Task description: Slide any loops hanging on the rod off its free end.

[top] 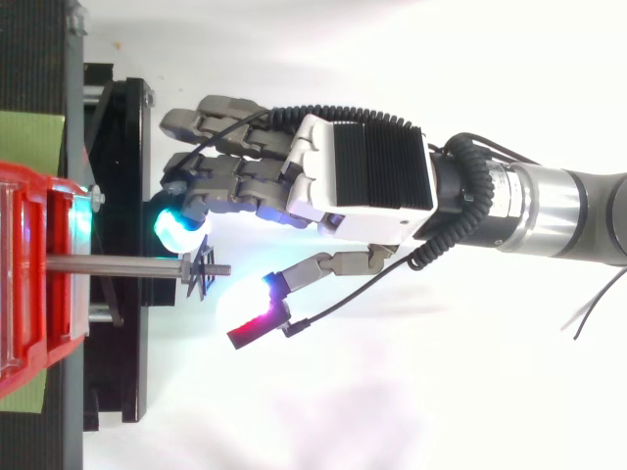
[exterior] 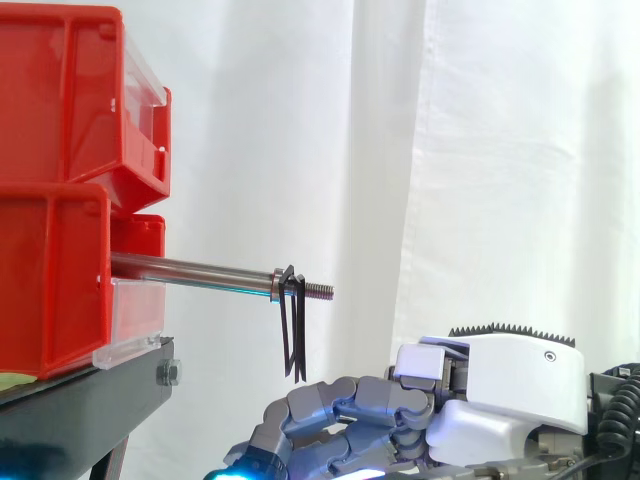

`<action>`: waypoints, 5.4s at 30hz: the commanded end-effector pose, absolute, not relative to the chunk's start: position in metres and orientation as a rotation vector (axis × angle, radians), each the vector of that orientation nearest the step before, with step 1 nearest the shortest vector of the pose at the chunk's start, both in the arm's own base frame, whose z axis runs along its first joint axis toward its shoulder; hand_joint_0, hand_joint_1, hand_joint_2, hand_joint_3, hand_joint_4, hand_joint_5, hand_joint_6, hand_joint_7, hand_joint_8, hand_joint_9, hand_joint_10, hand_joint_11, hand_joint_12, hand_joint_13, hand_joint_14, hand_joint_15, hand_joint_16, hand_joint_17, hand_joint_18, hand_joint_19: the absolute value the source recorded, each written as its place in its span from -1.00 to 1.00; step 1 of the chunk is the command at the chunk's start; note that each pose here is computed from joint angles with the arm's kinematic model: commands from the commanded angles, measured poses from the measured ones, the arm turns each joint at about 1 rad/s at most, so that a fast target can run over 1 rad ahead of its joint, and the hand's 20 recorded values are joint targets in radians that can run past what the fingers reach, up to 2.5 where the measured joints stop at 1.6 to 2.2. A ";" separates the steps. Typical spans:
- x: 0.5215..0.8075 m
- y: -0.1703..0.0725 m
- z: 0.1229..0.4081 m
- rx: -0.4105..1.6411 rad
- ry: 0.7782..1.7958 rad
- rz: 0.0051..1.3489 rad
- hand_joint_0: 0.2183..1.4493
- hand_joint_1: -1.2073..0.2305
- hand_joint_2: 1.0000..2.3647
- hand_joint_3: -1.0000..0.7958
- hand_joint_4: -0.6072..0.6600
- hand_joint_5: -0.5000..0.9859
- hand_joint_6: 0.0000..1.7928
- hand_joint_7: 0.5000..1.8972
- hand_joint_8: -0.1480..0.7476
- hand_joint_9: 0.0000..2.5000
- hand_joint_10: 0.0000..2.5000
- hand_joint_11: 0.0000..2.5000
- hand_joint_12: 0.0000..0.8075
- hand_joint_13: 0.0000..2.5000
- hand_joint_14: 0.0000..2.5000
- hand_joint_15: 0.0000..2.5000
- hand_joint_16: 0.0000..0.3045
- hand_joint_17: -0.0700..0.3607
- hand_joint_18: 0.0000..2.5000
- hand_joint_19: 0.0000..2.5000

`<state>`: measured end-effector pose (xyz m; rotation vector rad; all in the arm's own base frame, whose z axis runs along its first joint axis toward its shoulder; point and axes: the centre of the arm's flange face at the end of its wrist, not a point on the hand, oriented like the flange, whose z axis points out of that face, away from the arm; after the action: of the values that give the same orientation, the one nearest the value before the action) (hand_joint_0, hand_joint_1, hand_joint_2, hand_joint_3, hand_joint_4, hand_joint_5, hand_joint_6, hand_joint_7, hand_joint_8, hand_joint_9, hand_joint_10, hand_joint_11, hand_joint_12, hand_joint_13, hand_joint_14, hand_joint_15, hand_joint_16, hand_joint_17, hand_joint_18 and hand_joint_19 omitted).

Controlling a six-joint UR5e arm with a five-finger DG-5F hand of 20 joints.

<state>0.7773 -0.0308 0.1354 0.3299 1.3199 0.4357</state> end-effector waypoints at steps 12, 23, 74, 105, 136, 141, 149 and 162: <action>0.766 -0.045 0.174 0.316 1.387 0.409 -0.53 -0.04 -0.99 -0.37 0.45 -0.58 -0.44 -0.40 0.12 -0.57 -1.00 -0.95 -0.03 -0.69 -1.00 -1.00 -0.66 -0.13 -0.81 -1.00; 0.766 -0.052 0.179 0.288 1.383 0.426 -0.53 -0.04 -0.99 -0.37 0.44 -0.58 -0.44 -0.40 0.12 -0.57 -1.00 -0.94 -0.05 -0.69 -1.00 -1.00 -0.66 -0.13 -0.82 -1.00; 0.778 -0.054 0.218 0.224 1.282 0.437 -0.49 -0.09 -0.99 -0.33 0.44 -0.55 -0.44 -0.22 0.10 -0.54 -1.00 -0.91 -0.06 -0.64 -1.00 -1.00 -0.67 -0.15 -0.75 -1.00; 0.770 -0.050 0.203 0.219 1.294 0.443 -0.48 -0.10 -0.99 -0.33 0.42 -0.54 -0.44 -0.13 0.10 -0.52 -1.00 -0.90 -0.07 -0.63 -1.00 -1.00 -0.67 -0.15 -0.74 -1.00; 0.775 -0.048 0.187 0.218 1.259 0.472 -0.48 -0.10 -0.99 -0.33 0.43 -0.53 -0.44 -0.12 0.10 -0.51 -1.00 -0.89 -0.08 -0.63 -1.00 -1.00 -0.68 -0.16 -0.74 -1.00; 0.775 -0.049 0.188 0.218 1.258 0.470 -0.48 -0.09 -0.99 -0.33 0.43 -0.53 -0.44 -0.12 0.10 -0.51 -1.00 -0.89 -0.08 -0.63 -1.00 -1.00 -0.68 -0.16 -0.74 -1.00; 0.776 -0.050 0.191 0.215 1.239 0.470 -0.48 -0.09 -0.99 -0.33 0.43 -0.53 -0.44 -0.11 0.11 -0.50 -1.00 -0.88 -0.09 -0.62 -1.00 -1.00 -0.68 -0.17 -0.74 -1.00; 0.776 -0.054 0.191 0.215 1.234 0.470 -0.47 -0.11 -0.99 -0.33 0.42 -0.52 -0.44 -0.07 0.10 -0.50 -1.00 -0.88 -0.10 -0.62 -1.00 -1.00 -0.68 -0.17 -0.73 -1.00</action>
<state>0.7764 -0.0536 0.1908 0.2148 1.2359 0.4693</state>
